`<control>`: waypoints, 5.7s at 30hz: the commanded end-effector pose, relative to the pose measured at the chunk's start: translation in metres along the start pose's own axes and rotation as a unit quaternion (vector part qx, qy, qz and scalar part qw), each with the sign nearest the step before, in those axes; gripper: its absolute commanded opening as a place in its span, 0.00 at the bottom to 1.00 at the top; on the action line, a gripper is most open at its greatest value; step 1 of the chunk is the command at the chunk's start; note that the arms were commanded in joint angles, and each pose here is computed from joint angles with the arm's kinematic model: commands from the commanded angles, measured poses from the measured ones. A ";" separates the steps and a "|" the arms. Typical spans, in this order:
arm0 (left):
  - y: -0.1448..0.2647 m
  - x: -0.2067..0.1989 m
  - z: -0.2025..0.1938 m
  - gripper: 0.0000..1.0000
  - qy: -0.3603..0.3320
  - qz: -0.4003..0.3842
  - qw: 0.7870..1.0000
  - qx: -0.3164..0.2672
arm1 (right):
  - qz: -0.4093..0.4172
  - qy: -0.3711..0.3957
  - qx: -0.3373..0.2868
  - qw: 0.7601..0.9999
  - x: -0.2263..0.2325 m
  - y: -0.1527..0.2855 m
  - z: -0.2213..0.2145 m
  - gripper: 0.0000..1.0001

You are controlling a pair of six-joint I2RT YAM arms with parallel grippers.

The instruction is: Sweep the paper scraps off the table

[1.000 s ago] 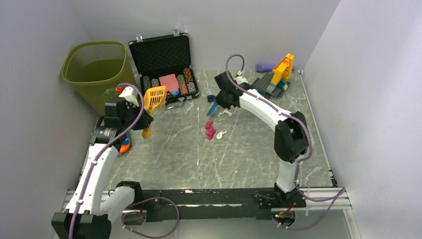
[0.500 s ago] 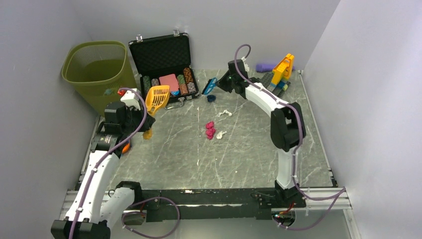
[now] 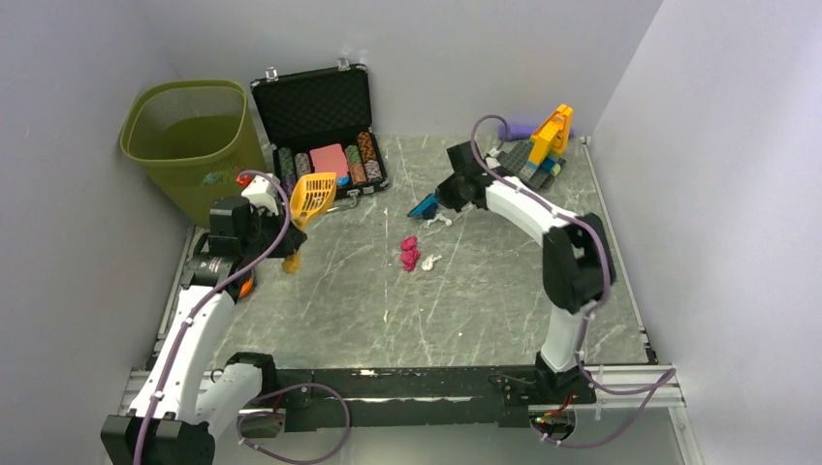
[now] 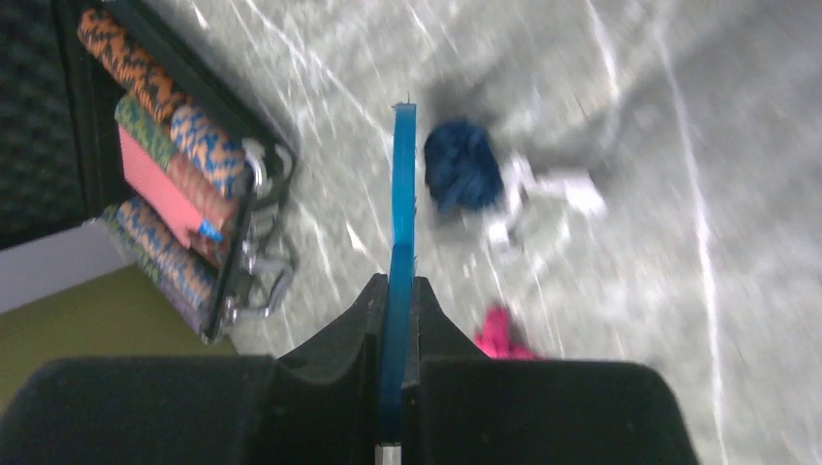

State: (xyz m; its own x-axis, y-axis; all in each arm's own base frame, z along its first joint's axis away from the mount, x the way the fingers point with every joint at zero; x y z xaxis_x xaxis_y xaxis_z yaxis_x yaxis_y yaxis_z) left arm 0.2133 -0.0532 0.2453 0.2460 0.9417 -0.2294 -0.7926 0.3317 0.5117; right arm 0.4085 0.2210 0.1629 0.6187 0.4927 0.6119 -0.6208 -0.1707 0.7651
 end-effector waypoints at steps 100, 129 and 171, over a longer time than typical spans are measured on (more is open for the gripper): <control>-0.053 -0.102 -0.091 0.00 -0.247 -0.086 0.899 0.352 | 0.021 0.808 0.020 0.588 0.044 0.037 -0.015 0.00; -0.074 -0.109 -0.101 0.00 -0.258 -0.085 0.897 0.350 | 0.185 0.691 0.221 0.663 0.018 0.121 -0.031 0.00; -0.074 -0.143 -0.121 0.00 -0.301 -0.087 0.907 0.281 | 0.158 0.665 0.229 0.693 -0.014 0.135 -0.079 0.00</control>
State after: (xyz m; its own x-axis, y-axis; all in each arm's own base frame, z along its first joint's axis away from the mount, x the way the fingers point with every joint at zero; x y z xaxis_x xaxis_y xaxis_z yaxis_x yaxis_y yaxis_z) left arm 0.1742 -0.2107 0.1353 0.7386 0.6737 0.0259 -0.2719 0.2625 0.9259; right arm 0.2852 0.2613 0.2184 -0.6828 0.6855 0.2527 -0.1895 -0.5002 0.8449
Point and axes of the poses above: each gripper's point midway between its finger pads, its own y axis back along the fingers, its own x axis along the line the jaws close on, z = x × y, the point moved 8 cm from there along y, back along the fingers, and after that the axes turned 8 degrees about -y, right-handed, at the moved point
